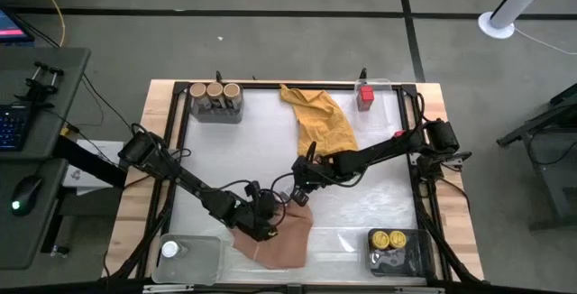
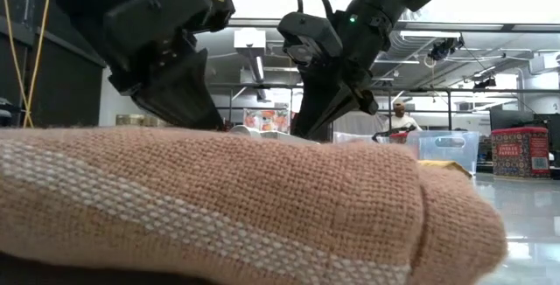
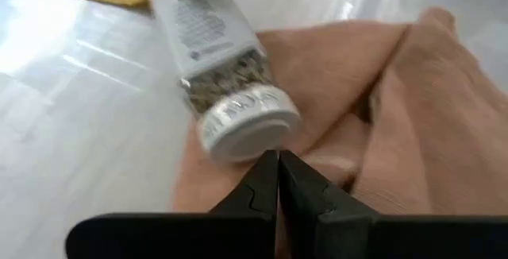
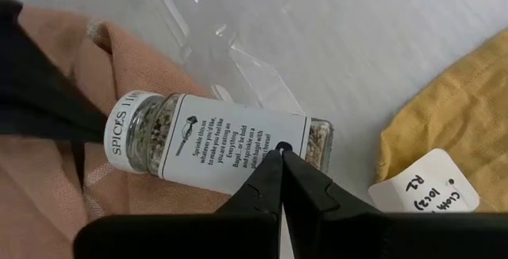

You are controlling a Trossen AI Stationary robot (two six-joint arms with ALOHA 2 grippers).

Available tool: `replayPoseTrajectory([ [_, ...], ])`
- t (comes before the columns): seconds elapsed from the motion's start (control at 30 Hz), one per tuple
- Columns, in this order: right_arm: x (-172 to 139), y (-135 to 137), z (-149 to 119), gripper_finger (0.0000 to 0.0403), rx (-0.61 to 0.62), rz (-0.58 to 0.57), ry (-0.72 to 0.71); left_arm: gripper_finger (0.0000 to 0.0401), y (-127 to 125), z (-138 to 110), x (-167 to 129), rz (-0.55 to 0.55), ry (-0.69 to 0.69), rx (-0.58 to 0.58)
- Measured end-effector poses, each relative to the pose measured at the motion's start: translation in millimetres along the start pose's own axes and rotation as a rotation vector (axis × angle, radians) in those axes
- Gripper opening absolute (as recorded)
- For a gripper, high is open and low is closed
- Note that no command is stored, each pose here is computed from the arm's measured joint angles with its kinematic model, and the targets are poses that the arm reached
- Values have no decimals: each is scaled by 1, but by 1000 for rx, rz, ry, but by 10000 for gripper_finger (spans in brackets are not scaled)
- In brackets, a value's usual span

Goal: Sort spices by type
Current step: Put the white seasoning bottle into the gray bin

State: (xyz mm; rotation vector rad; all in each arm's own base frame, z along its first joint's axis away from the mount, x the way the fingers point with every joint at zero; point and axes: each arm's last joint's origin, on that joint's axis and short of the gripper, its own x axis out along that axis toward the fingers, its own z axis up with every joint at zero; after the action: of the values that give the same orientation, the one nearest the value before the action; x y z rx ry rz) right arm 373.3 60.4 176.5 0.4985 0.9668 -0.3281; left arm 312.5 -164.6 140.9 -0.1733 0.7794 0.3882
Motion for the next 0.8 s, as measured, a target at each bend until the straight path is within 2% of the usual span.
replayPoseTrajectory([
  [0.17, 3, -1, -2, 0, 8, 2, 2, 0, 6, 7, 3, 42, -38, -13],
  [0.4, 7, -5, -12, 0, 42, -16, -4, 0, 9, 14, 7, 34, -53, 14],
  [0.53, 7, -3, -13, 0, 54, -15, -11, 0, 11, 22, -1, 35, -90, 14],
  [0.73, 8, 1, -12, 0, 58, 31, -30, 0, 20, 43, -20, 128, -227, 43],
  [0.8, 9, 1, -11, 0, 58, 34, -34, 0, 24, 50, -25, 130, -245, 56],
])
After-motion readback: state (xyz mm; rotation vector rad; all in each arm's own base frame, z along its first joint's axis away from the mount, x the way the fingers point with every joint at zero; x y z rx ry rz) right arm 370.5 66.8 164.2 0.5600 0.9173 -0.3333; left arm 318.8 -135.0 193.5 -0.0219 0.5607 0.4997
